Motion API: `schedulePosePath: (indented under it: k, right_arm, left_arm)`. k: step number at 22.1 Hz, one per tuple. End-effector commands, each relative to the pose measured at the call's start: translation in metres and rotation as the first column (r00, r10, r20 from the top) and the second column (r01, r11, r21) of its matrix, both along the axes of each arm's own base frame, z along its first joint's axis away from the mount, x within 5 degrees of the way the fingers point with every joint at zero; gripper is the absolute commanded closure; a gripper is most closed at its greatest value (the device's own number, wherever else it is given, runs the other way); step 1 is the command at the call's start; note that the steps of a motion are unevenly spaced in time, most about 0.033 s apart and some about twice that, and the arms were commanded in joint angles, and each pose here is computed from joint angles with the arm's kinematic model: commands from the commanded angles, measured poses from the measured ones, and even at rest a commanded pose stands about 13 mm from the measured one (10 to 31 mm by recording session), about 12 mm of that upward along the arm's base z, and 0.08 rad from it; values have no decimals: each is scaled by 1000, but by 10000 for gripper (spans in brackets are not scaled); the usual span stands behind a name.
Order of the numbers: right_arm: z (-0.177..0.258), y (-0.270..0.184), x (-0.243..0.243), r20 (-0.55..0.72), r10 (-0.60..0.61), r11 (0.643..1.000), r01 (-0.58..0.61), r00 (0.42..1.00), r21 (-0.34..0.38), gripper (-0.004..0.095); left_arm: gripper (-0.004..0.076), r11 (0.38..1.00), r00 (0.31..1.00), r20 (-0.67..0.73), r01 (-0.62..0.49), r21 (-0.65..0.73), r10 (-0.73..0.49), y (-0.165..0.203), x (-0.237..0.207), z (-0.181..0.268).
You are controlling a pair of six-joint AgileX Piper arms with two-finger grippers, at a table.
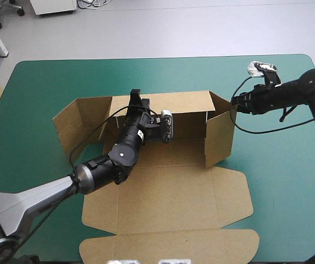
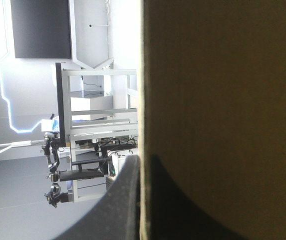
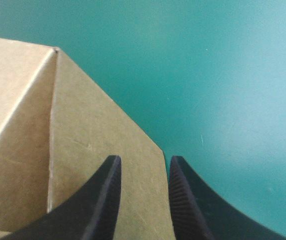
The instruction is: Fold the box
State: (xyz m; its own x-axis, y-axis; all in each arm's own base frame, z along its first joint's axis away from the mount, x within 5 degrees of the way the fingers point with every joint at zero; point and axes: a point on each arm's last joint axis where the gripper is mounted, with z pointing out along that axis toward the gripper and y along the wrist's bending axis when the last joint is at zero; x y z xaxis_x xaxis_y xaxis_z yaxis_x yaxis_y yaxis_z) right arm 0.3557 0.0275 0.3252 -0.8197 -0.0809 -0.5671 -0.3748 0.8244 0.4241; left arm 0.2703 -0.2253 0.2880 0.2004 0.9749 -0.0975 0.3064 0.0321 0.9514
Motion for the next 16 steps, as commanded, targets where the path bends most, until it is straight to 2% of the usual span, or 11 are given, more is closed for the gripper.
schedulePosePath:
  k: [1, 5, 10, 16]
  right_arm:
    - [24, 5, -19, 164, -7, 998, -4, 986, 64, 598]
    - [11, 7, -34, 209, 24, 998, -35, 978, 51, 598]
    - [7, 13, -59, 290, 57, 992, -86, 955, 90, 598]
    - [8, 15, -61, 321, 73, 990, -108, 944, 93, 598]
  left_arm:
    - [734, 999, 996, 88, -20, -30, 22, 5, -2, 25]
    - [734, 999, 996, 88, -20, -30, 22, 5, -2, 25]
    - [734, 999, 996, 89, -22, -30, 24, 5, -2, 26]
    - [734, 999, 996, 85, -23, -44, 27, 5, -2, 25]
